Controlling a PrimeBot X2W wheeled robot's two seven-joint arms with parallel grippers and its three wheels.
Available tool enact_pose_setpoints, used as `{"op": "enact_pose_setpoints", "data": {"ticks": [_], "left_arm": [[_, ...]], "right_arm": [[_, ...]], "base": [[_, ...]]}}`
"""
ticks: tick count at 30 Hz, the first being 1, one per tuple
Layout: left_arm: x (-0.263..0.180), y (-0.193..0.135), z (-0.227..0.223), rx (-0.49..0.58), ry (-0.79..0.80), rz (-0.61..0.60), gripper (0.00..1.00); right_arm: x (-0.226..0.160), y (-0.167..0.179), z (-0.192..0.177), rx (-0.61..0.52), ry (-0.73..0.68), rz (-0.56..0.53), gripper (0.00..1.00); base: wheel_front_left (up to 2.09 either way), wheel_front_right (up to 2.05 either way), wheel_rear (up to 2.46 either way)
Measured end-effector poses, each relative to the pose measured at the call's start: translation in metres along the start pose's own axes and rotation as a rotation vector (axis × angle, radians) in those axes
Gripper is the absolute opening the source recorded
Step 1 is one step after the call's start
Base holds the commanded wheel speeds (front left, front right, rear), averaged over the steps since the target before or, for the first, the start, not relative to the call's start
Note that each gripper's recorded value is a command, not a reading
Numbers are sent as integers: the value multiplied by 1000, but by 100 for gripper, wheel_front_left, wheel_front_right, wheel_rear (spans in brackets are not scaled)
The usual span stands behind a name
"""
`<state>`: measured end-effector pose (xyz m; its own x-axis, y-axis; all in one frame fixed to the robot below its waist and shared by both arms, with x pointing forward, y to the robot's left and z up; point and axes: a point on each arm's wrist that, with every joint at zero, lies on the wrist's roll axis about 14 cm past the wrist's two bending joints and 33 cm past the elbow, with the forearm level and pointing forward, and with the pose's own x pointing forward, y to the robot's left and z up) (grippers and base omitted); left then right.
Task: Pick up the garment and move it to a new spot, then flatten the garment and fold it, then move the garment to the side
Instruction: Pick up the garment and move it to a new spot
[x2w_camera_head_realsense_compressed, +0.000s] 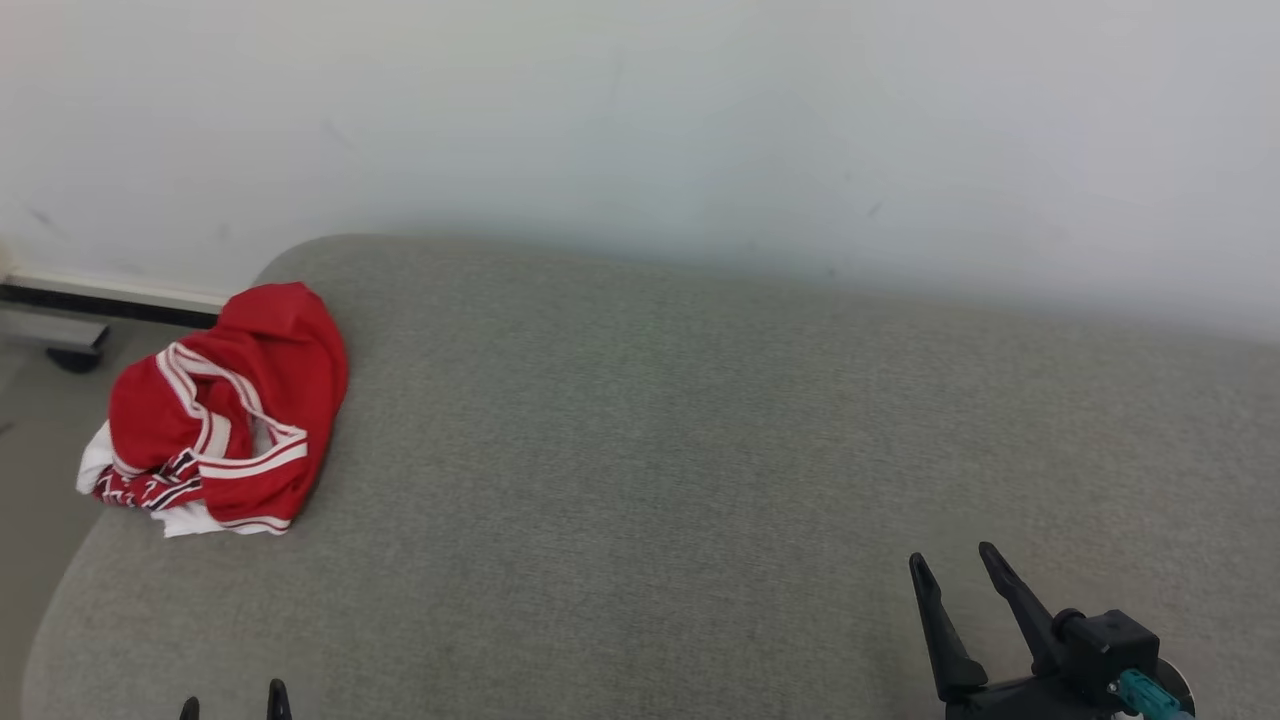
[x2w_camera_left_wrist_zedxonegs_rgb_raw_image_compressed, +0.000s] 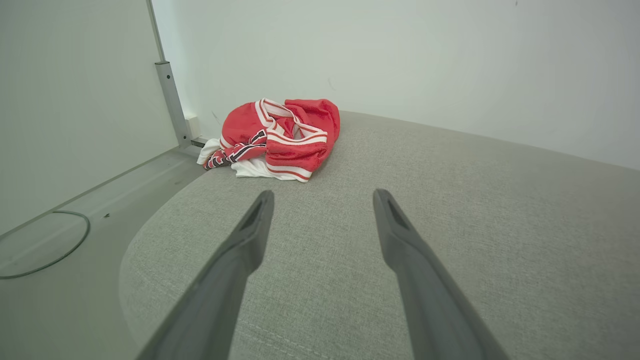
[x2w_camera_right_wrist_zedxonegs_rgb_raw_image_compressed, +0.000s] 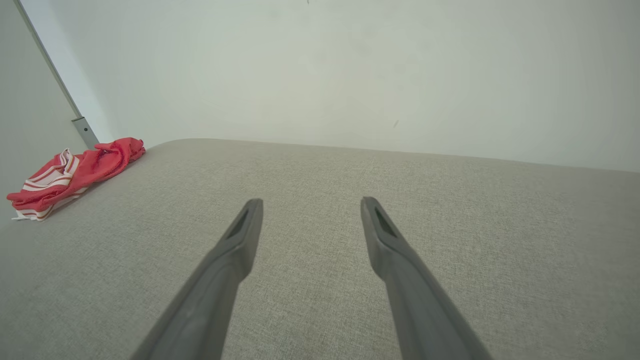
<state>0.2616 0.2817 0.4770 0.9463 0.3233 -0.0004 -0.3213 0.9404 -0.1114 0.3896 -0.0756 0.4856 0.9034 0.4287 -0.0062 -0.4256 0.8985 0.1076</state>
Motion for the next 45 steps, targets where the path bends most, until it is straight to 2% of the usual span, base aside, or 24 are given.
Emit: {"op": "enact_pose_setpoints", "data": {"ticks": [17,22,28,36,43,45], "left_arm": [[-67,82,8,11,-35,274,100],[-79,90,7,11,-34,313,100],[-80,91,6,6,-33,325,100],[-66,88,4,-39,-31,305,100],[-8,97,39,-48,-58,270,100],[13,99,48,-101,-49,264,100]], "right_arm": [[39,98,-14,12,48,285,100],[44,109,-13,1,48,322,100],[44,107,-14,6,52,316,100],[41,100,-16,10,56,300,100],[51,90,-18,-1,57,297,100],[58,85,-16,-8,52,298,100]], "base": [[0,0,0],[0,0,0],[0,0,0],[0,0,0],[0,0,0],[0,0,0]]}}
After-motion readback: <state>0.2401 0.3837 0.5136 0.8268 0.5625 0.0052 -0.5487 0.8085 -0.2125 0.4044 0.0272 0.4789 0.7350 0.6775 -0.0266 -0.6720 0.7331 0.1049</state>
